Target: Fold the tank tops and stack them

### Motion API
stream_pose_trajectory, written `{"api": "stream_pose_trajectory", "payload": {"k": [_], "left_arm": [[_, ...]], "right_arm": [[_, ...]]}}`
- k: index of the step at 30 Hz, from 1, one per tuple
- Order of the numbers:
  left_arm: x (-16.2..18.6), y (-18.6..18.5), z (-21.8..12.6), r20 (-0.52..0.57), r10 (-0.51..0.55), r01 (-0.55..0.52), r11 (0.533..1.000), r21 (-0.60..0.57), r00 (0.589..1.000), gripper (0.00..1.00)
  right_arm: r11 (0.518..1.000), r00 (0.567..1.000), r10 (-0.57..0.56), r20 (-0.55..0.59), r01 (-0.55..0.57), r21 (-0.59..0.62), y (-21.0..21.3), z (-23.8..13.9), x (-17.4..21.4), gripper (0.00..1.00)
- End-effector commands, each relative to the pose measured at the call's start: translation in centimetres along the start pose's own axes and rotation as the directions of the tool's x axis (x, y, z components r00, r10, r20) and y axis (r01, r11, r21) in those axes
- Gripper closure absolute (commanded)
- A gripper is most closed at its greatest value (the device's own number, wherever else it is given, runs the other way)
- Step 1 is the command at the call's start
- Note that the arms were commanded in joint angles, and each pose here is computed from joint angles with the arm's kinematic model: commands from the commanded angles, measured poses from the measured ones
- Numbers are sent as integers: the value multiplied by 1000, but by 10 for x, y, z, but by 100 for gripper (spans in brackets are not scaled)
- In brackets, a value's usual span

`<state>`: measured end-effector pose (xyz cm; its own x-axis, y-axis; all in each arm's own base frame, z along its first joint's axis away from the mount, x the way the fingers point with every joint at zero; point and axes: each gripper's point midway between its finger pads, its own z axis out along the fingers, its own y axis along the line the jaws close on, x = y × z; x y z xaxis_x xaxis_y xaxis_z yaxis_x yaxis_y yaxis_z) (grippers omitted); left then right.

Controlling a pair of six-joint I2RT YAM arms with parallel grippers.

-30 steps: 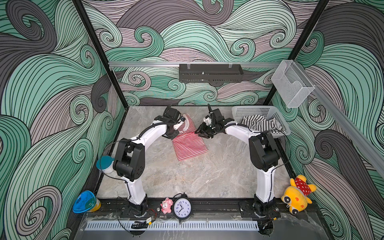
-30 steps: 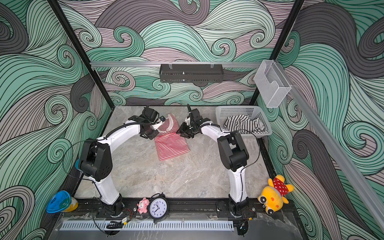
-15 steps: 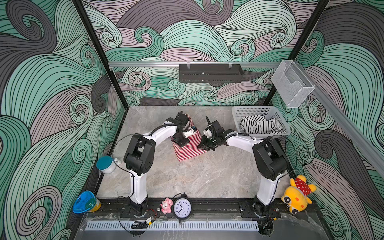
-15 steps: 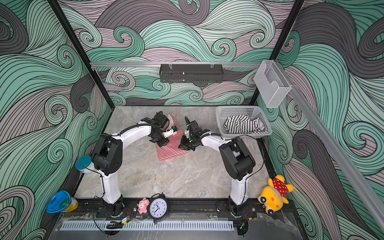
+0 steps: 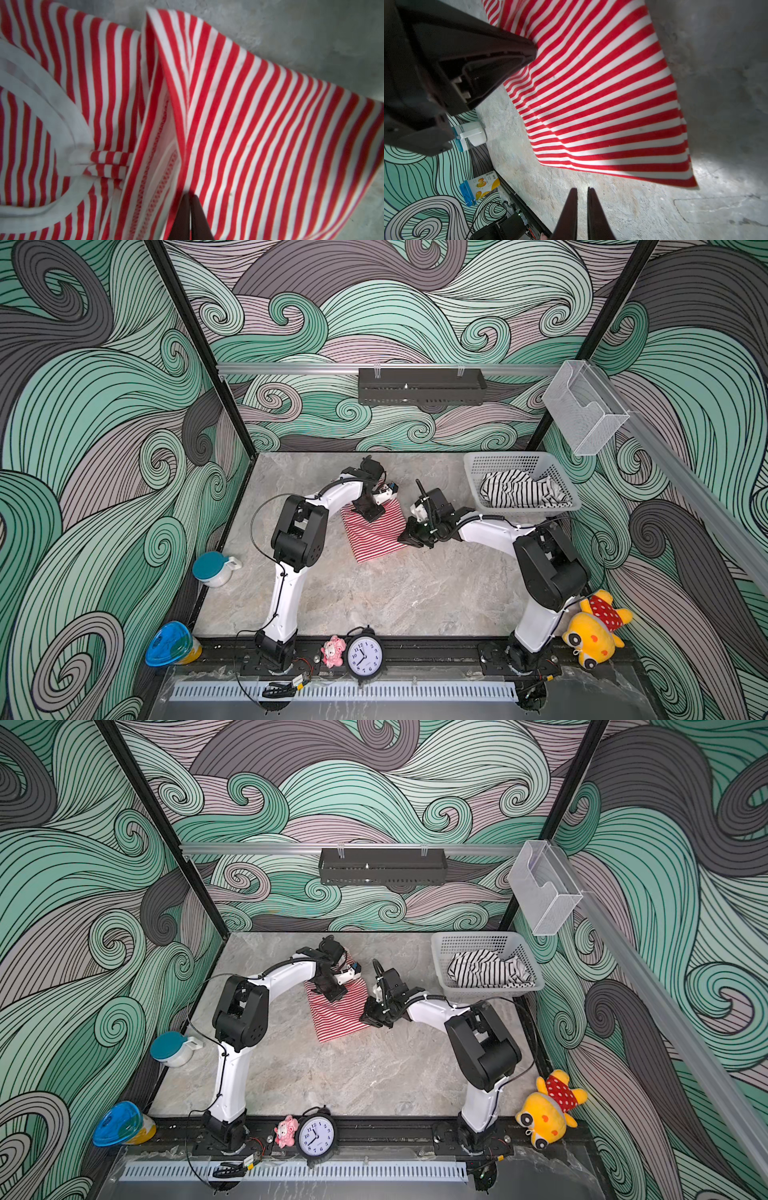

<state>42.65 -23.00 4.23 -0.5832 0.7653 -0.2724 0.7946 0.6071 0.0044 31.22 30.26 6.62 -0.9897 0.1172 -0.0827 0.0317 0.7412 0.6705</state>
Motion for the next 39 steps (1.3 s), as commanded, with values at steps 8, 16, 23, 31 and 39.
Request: {"api": "stream_pose_trajectory", "payload": {"k": [8, 16, 23, 31, 39], "left_arm": [[-11, 35, -6, 46, -58, 59, 998, -36, 997, 92], [-1, 47, 10, -12, -55, 54, 998, -43, 998, 92], [9, 50, 21, -45, -66, 64, 997, -45, 997, 92], [19, 54, 21, -79, -67, 61, 995, -79, 995, 92], [19, 70, -15, -52, -90, 77, 976, -203, 995, 87]], "right_arm": [[1000, 1000, 12, 1, -12, -21, 6, 15, 3, 87], [999, 1000, 26, 13, -26, -31, 10, 17, -2, 87], [999, 999, 37, 8, -37, -16, 4, 21, -2, 86], [997, 998, 58, -27, -56, 48, -25, 30, 13, 84], [999, 999, 34, -9, -34, 27, -17, 20, 7, 75]]}}
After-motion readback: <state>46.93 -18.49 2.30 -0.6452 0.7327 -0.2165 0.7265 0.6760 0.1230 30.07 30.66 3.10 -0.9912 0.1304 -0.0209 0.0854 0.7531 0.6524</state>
